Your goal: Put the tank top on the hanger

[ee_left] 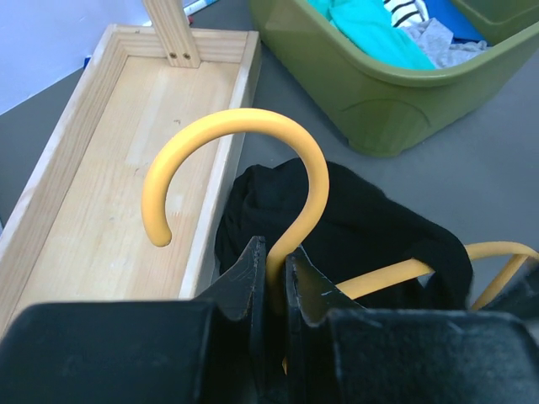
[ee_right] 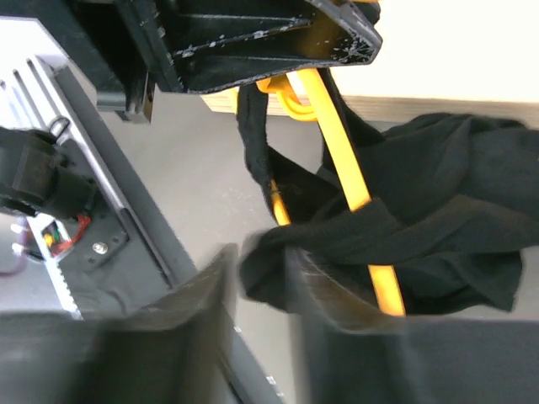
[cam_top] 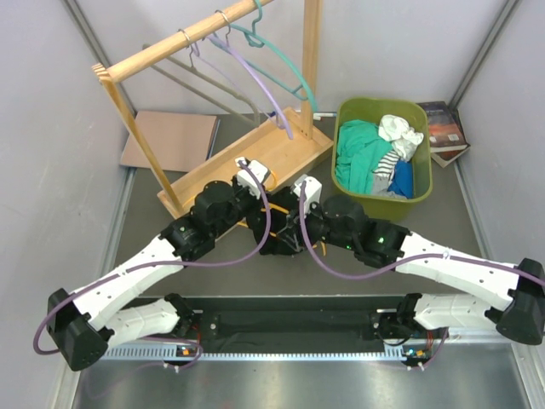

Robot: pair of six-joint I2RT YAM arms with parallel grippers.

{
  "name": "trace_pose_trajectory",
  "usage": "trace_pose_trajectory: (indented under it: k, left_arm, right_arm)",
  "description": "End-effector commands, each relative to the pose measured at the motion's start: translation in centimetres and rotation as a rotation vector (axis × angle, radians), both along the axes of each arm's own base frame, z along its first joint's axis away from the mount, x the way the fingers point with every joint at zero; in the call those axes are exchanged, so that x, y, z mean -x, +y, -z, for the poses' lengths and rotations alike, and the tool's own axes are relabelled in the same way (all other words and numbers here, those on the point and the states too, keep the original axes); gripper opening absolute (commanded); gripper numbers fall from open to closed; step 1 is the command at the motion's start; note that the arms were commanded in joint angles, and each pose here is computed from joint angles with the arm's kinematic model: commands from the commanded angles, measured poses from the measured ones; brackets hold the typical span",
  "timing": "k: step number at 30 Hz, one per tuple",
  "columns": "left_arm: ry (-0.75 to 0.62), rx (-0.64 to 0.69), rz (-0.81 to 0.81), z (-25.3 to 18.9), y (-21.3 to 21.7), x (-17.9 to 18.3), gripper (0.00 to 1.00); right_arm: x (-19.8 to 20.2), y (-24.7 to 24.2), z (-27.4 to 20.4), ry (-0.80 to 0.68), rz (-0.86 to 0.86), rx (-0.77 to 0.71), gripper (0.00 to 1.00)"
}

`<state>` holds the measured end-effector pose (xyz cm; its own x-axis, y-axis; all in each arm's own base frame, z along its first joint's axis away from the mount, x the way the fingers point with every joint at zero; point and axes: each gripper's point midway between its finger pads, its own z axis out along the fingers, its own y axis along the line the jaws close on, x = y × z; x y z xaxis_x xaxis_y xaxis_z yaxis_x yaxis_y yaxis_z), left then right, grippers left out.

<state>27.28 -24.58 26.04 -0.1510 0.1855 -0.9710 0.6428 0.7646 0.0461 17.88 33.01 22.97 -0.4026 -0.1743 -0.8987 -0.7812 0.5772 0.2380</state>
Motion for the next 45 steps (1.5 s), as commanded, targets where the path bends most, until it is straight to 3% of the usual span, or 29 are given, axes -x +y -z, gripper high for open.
trace_pose_trajectory:
  k: [1,2,3,8,13,23,27,30,32,34,35,37,38,41,42,45]
  left_arm:
    - [-0.093,0.098,0.053,-3.5,-0.9,0.4,0.0]
    - [-0.092,0.096,0.068,-3.4,-1.0,0.5,0.0]
    - [-0.095,0.102,0.081,-3.6,-1.2,0.7,0.0]
    - [-0.108,0.135,0.194,-4.2,-2.3,2.4,0.0]
    - [-0.14,0.171,0.269,-5.3,-2.6,3.9,0.0]
    - [-0.141,0.179,0.317,-5.4,-3.0,4.7,0.0]
    - [-0.146,0.185,0.317,-5.6,-2.9,4.8,0.0]
    - [-0.151,0.188,0.332,-5.7,-3.0,5.1,0.0]
    - [-0.15,0.189,0.345,-5.7,-3.1,5.3,0.0]
    - [-0.144,0.188,0.338,-5.7,-3.1,5.2,0.0]
    - [-0.135,0.183,0.33,-5.5,-3.1,5.0,0.06]
    - [-0.126,0.19,0.315,-6.0,-3.0,4.8,0.28]
    - [-0.104,0.182,0.296,-5.6,-2.9,4.6,0.59]
    - [-0.074,0.169,0.282,-6.1,-2.7,4.5,0.91]
    - [-0.04,0.139,0.27,-5.3,-2.4,4.6,0.99]
    - [0.006,0.126,0.219,-5.3,-1.3,4.8,0.99]
  right_arm:
    - [0.0,-0.2,-6.0,-0.107,-0.007,-0.093,0.6]
    - [0.0,-0.9,-5.9,-0.113,0.005,-0.072,0.72]
    - [0.0,-1.5,-6.6,-0.137,0.009,-0.069,0.75]
    - [0.7,-5.7,-8.9,-0.209,0.064,-0.092,0.8]
    - [0.7,-7.7,-6.5,-0.22,0.076,-0.025,0.77]
    - [2.2,-5.2,-2.9,-0.202,-0.078,-0.048,0.73]
    - [2.1,-4.0,-2.4,-0.189,-0.099,-0.055,0.67]
    - [2.1,-3.2,-2.1,-0.177,-0.117,-0.065,0.5]
    - [2.0,-3.0,-1.9,-0.172,-0.112,-0.073,0.2]
    - [1.9,-2.7,-2.3,-0.169,-0.102,-0.105,0.0]
    - [1.9,-2.6,-2.3,-0.166,-0.099,-0.116,0.0]
    - [1.8,-2.7,-2.9,-0.181,-0.086,-0.14,0.0]
    - [1.9,-2.7,-3.2,-0.185,-0.083,-0.143,0.0]
    - [1.6,-3.0,-4.1,-0.2,-0.061,-0.149,0.0]
    - [1.6,-3.0,-4.3,-0.202,-0.059,-0.147,0.0]
    - [1.4,-3.2,-4.8,-0.207,-0.049,-0.136,0.0]
